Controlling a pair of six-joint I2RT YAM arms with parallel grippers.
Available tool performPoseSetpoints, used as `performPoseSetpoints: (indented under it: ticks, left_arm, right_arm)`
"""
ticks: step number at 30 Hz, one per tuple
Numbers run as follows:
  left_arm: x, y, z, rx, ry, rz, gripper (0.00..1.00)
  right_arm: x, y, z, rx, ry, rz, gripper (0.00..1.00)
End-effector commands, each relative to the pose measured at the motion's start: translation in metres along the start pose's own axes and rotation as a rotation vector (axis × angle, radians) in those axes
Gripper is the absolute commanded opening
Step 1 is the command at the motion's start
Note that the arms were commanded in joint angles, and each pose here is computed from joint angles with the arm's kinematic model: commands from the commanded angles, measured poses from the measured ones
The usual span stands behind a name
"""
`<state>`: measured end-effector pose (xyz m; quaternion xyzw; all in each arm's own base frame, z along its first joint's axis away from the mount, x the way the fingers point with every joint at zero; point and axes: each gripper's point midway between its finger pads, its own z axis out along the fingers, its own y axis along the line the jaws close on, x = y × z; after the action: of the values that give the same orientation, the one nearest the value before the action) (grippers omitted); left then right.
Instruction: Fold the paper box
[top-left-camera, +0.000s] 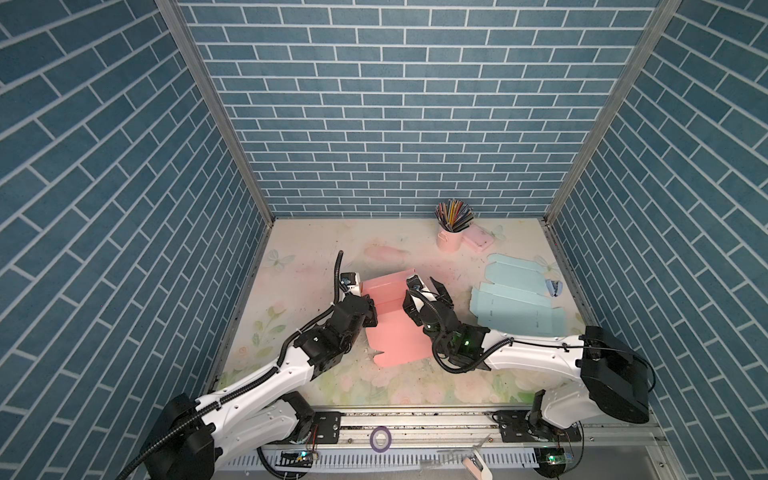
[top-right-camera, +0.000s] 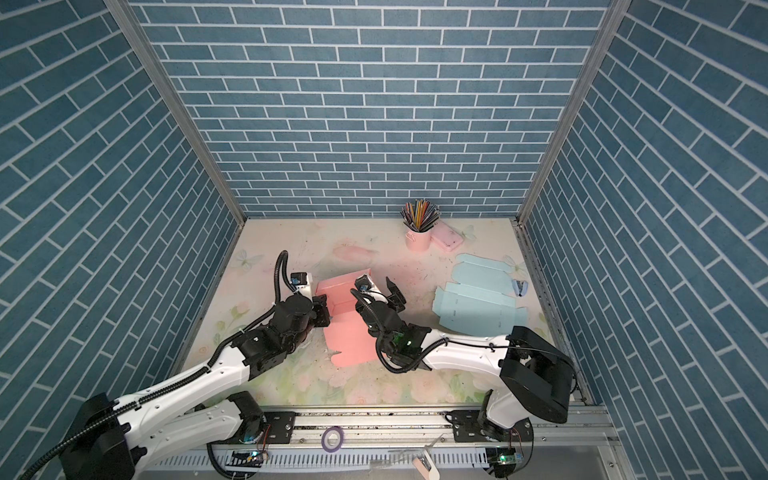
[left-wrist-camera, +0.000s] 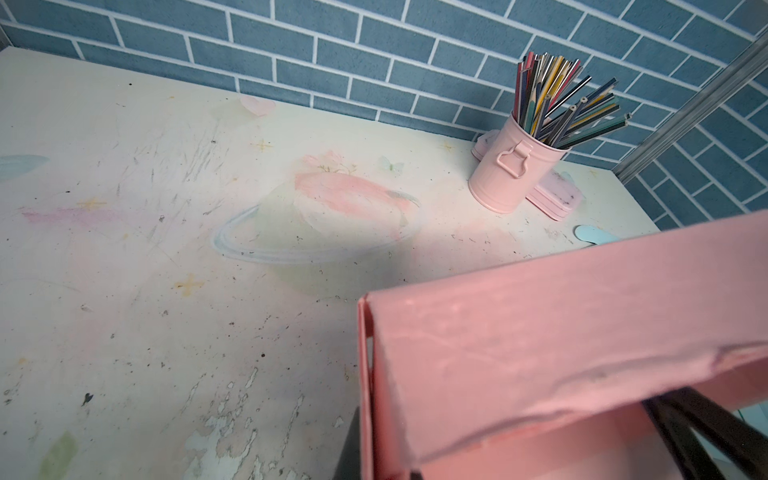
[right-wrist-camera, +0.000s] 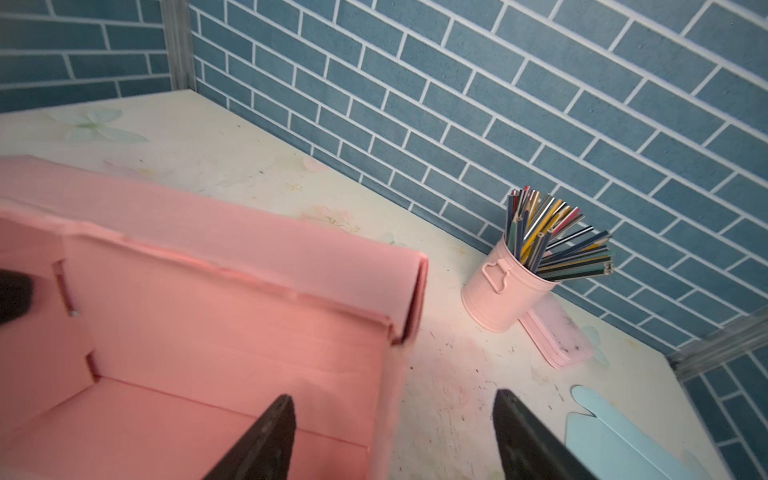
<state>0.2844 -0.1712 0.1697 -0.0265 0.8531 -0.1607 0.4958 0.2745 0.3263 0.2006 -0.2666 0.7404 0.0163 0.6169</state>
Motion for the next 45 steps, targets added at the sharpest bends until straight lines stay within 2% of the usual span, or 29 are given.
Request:
performPoseSetpoints:
  ticks: [1,6,13,20,23,27,33,40,45]
  left_arm:
    - [-0.012,-0.005,-0.003,0.022,-0.039,-0.035,0.00]
    - [-0.012,-0.003,-0.006,0.015,-0.044,-0.031,0.00]
    - [-0.011,-0.002,-0.005,0.011,-0.041,-0.027,0.00]
    - [-0.010,0.002,-0.002,-0.001,-0.034,-0.016,0.00]
    - [-0.011,0.006,0.001,-0.013,-0.016,0.015,0.00]
    - [-0.005,0.012,0.009,0.001,0.080,0.058,0.00]
    - [-0.004,0.008,0.005,0.015,0.246,0.220,0.00]
    - [0.017,-0.006,0.000,0.063,0.526,0.352,0.00]
    - [0.032,-0.007,-0.004,0.052,0.710,0.385,0.00]
  right_arm:
    - [0.005,0.002,0.000,-0.062,-0.003,0.101,0.77]
    - [0.021,-0.017,0.004,-0.062,0.030,0.208,0.78]
    - [0.022,-0.014,0.001,-0.089,0.025,0.159,0.78]
    - [0.006,0.013,-0.019,-0.278,-0.068,0.097,0.79]
    - [0.002,0.013,-0.033,-0.327,-0.090,0.112,0.80]
    - [-0.010,-0.004,-0.058,-0.351,-0.131,0.163,0.80]
    - [-0.037,-0.040,-0.081,-0.339,-0.204,0.279,0.82]
    - [-0.017,-0.085,-0.045,-0.299,-0.122,0.567,0.83]
    - [0.010,-0.116,-0.026,-0.235,-0.095,0.731,0.83]
